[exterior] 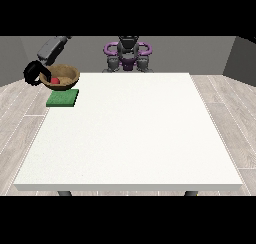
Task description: Pick the cup and pour the ball into the bowl, then pick the bowl and place it on the pad
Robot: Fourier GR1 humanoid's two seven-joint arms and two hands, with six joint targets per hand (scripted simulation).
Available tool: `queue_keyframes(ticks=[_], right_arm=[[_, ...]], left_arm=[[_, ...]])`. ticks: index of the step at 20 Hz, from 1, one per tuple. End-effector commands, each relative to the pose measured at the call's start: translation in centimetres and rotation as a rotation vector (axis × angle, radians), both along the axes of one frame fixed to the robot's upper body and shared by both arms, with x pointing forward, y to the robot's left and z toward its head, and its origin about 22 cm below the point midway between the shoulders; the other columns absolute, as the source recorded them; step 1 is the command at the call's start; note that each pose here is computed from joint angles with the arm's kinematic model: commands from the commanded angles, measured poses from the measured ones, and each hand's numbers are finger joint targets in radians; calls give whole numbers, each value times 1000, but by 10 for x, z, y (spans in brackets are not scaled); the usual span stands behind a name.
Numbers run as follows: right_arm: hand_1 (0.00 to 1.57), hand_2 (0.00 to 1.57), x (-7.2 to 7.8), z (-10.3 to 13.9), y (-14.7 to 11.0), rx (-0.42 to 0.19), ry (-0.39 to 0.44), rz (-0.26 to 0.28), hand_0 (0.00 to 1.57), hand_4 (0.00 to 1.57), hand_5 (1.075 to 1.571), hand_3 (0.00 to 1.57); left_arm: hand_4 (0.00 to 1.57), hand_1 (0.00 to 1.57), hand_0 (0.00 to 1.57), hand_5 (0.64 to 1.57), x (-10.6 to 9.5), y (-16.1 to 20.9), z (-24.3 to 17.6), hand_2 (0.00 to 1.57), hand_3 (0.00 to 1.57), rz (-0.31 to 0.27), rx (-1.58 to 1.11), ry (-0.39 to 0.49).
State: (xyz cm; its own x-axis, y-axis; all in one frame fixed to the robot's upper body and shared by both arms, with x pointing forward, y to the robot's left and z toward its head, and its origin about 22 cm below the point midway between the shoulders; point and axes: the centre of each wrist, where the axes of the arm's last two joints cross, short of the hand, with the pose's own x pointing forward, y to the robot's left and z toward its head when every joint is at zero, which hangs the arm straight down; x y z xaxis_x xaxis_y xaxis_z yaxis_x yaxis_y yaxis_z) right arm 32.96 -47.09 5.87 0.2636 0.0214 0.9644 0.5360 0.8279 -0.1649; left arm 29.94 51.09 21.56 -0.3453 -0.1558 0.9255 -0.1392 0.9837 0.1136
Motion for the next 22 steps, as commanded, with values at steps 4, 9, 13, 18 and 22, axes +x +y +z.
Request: queue_keyframes(ticks=[4,9,13,18,22], right_arm=[[1465,1389,0,-1,-2,9,-50,-47,1465,0,1539,796],[1443,1376,29,9,28,62,-122,-52,1443,0,1535,678],[1151,1324,20,19,10,-61,-87,-61,1151,187,1532,1000],[0,0,26,-1,30,-71,-2,64,0,0,1435,0],[0,0,23,9,12,-78,-13,42,0,0,1407,0]], left_arm=[[1192,0,0,1562,-18,29,13,0,0,26,-6,-35],[1188,0,0,1565,0,4,6,0,0,16,17,-83],[1194,0,0,1567,-7,16,10,0,0,18,7,-37],[1205,0,0,1568,-4,10,14,0,0,17,20,-48],[1190,0,0,1569,9,-23,2,0,0,-39,16,-87]])
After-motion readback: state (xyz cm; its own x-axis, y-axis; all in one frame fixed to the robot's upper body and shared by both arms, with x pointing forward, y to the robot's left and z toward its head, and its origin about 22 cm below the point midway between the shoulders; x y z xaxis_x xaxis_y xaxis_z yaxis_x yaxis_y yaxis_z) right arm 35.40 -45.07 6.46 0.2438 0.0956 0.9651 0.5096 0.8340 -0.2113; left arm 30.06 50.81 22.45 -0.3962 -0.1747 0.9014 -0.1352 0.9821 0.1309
